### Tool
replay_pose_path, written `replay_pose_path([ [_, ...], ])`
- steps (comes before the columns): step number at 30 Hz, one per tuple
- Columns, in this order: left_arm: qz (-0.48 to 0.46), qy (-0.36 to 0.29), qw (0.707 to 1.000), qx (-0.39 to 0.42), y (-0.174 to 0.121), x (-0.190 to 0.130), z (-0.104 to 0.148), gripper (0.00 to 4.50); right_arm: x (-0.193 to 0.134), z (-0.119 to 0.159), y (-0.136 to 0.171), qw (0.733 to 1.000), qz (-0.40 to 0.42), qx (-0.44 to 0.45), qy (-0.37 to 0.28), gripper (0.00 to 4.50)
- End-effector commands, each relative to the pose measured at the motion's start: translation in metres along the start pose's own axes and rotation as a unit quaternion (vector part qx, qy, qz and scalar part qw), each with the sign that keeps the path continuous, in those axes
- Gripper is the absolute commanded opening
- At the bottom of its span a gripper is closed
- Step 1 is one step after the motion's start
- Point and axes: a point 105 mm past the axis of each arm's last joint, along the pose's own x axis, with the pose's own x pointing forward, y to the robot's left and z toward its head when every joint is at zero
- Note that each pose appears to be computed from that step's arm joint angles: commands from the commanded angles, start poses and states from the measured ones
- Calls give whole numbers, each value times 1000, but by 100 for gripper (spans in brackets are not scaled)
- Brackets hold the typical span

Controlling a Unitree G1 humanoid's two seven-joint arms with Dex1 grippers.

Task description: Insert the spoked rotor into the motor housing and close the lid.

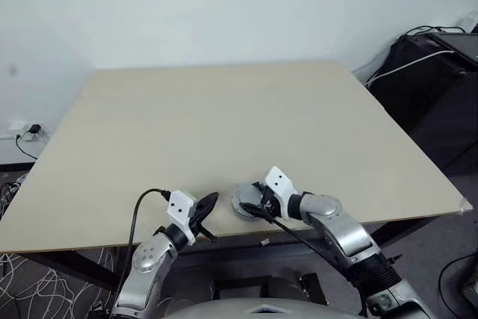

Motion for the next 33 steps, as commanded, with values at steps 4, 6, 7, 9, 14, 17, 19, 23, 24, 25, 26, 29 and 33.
replay_pose_path([
  [4, -4, -21, 1000, 11, 2, 6, 8, 0, -7, -23, -8, 998, -14, -11, 57, 321],
  [6, -4, -22, 1000, 10, 1, 7, 9, 0, -7, -24, -6, 998, -8, -19, 59, 321],
  [7, -5, -22, 1000, 10, 1, 8, 9, 0, -6, -25, -5, 998, -4, -25, 60, 321],
  [9, -5, -23, 1000, 10, 1, 9, 11, 0, -7, -26, -3, 998, 4, -33, 60, 321],
  [14, -5, -27, 1000, 10, -2, 8, 17, 0, -8, -28, -3, 997, 11, -47, 57, 321],
  [17, -5, -29, 1000, 10, -4, 8, 21, 0, -9, -30, -7, 997, -2, -52, 63, 321],
  [19, -5, -29, 1000, 10, -5, 7, 24, 0, -7, -30, -8, 997, -10, -47, 63, 321],
  [23, -9, -24, 1000, 18, -7, 8, 29, 0, -4, -32, -8, 996, -20, -38, 73, 321],
  [24, -14, -21, 1000, 19, -8, 10, 30, 0, -3, -32, -7, 996, -19, -37, 74, 321],
  [25, -22, -13, 1000, 17, -9, 11, 30, 0, -2, -32, -6, 996, -17, -36, 75, 321],
  [26, -28, -5, 1000, 14, -9, 13, 30, 0, -2, -32, -6, 996, -16, -36, 75, 321],
  [29, -40, 18, 999, 1, -7, 21, 29, 0, 0, -31, -5, 997, -16, -35, 74, 321],
  [33, -34, 36, 999, -10, 3, 34, 30, 0, 2, -29, -4, 997, -17, -33, 71, 321],
])
